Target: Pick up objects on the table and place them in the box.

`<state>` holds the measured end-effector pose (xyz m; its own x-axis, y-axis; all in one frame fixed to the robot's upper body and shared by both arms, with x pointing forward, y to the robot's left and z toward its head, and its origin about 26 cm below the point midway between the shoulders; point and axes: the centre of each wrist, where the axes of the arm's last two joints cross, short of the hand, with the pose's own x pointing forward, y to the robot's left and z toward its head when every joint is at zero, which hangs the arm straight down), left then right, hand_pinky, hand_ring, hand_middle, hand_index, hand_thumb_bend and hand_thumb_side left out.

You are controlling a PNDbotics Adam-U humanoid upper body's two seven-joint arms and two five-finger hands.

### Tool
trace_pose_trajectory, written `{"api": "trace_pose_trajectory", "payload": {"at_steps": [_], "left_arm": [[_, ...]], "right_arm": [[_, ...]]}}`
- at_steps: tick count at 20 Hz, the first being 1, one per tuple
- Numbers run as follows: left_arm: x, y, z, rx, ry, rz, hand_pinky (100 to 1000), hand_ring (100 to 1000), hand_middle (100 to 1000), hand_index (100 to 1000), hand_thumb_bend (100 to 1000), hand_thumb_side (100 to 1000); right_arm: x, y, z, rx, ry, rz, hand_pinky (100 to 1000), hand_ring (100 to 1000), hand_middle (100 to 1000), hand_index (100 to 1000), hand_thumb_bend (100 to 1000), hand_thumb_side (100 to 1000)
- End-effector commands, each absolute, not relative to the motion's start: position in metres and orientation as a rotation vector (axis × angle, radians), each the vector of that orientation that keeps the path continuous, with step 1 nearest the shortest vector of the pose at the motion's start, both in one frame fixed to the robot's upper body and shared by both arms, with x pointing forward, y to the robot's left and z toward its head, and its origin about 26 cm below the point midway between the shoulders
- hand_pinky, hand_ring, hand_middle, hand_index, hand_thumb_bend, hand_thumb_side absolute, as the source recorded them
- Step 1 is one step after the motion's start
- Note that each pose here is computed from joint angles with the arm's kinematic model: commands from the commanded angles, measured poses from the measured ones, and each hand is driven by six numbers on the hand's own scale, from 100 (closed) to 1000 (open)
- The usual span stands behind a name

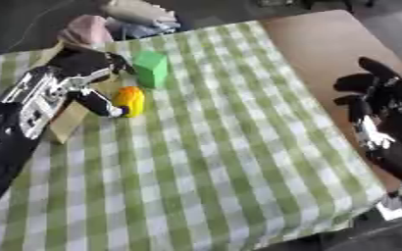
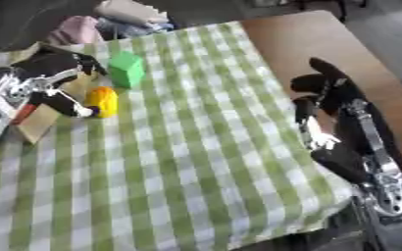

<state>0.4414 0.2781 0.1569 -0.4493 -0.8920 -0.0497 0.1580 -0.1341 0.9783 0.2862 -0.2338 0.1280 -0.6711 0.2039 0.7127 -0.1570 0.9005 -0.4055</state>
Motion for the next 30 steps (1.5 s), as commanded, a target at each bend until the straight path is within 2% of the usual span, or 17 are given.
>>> {"api": "trace_pose_trajectory", "payload": {"at_steps": [1,7,11,14,17,24,30], "left_arm": [[0.445,0.280,0.165,0.941,-1.350,-1.669,807,763,800,859,423,229],[0.447,0.280,0.157,0.966,-1.354,-1.652,750,685,723,792,370,169],[0.447,0.280,0.156,1.000,-1.371,-1.631,681,587,611,704,310,100],[0.445,0.284,0.160,1.030,-1.415,-1.588,641,533,551,645,265,100],[0.441,0.287,0.172,1.050,-1.477,-1.552,636,523,534,628,242,100],[0.424,0.308,0.229,1.181,-1.588,-1.377,649,531,546,643,231,100],[0.431,0.354,0.230,1.356,-1.421,-1.135,668,568,583,676,250,100]], "right_arm": [[0.287,-0.233,0.134,-0.024,-2.260,0.570,695,778,720,939,100,470],[0.287,-0.232,0.134,-0.017,-2.260,0.569,695,778,720,938,100,470],[0.287,-0.232,0.133,-0.017,-2.259,0.567,696,778,720,938,100,470],[0.287,-0.233,0.133,-0.021,-2.259,0.565,696,778,720,938,100,470],[0.287,-0.234,0.133,-0.027,-2.259,0.563,696,779,720,938,100,470],[0.287,-0.236,0.133,-0.040,-2.255,0.563,697,779,721,938,100,470],[0.287,-0.236,0.132,-0.037,-2.253,0.567,698,779,721,938,100,470]]}}
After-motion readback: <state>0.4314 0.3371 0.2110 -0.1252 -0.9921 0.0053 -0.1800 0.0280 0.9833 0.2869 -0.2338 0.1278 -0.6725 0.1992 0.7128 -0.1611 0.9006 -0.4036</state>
